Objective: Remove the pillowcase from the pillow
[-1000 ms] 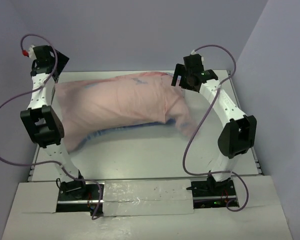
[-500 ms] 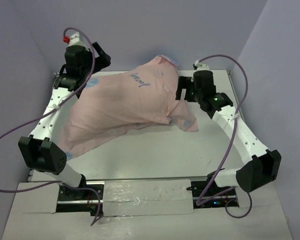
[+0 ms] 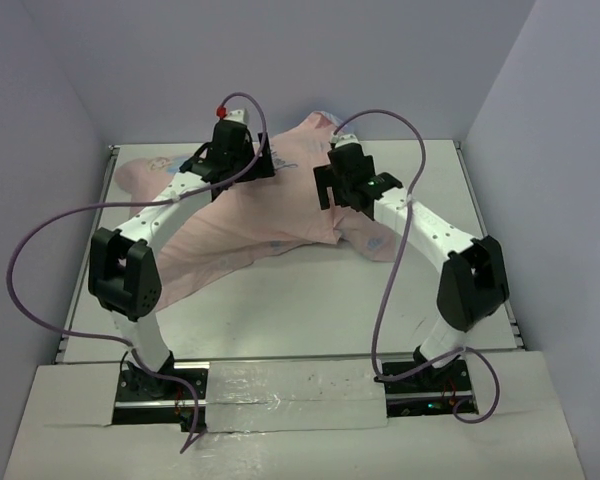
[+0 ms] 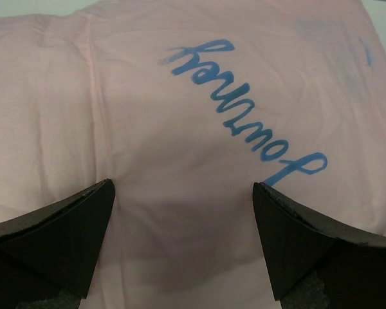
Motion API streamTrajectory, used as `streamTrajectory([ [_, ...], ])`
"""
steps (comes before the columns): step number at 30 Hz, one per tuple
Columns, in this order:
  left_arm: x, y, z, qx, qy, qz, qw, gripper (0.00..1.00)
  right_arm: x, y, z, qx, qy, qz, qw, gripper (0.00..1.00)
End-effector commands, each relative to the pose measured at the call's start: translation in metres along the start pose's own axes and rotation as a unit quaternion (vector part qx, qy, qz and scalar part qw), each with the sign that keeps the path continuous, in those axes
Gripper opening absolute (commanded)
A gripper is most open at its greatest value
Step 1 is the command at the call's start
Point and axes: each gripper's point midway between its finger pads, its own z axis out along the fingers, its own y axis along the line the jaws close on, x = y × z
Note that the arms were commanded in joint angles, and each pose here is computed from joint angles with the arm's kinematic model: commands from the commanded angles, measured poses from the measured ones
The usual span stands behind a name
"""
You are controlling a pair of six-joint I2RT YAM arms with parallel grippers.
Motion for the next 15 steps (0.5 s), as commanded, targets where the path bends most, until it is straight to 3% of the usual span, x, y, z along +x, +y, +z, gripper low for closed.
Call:
streamTrajectory([
  [1,-0.025,-0.005,-0.011,0.011,-0.031,-0.007,0.999,0.99,-0.021,-0.015,0.01,0.052,-0.019,0.005,0.998,1.0],
  [6,-0.008,0.002,0.007,-0.006,-0.012,-0.009,1.0,0.99,0.002,-0.035,0.027,0.125,0.012,0.008,0.992,0.99],
  [15,0.023,0.03,0.028,-0.062,0.021,-0.003,0.998,0.99,0.003,-0.086,0.024,0.195,0.002,0.119,0.974,0.79],
])
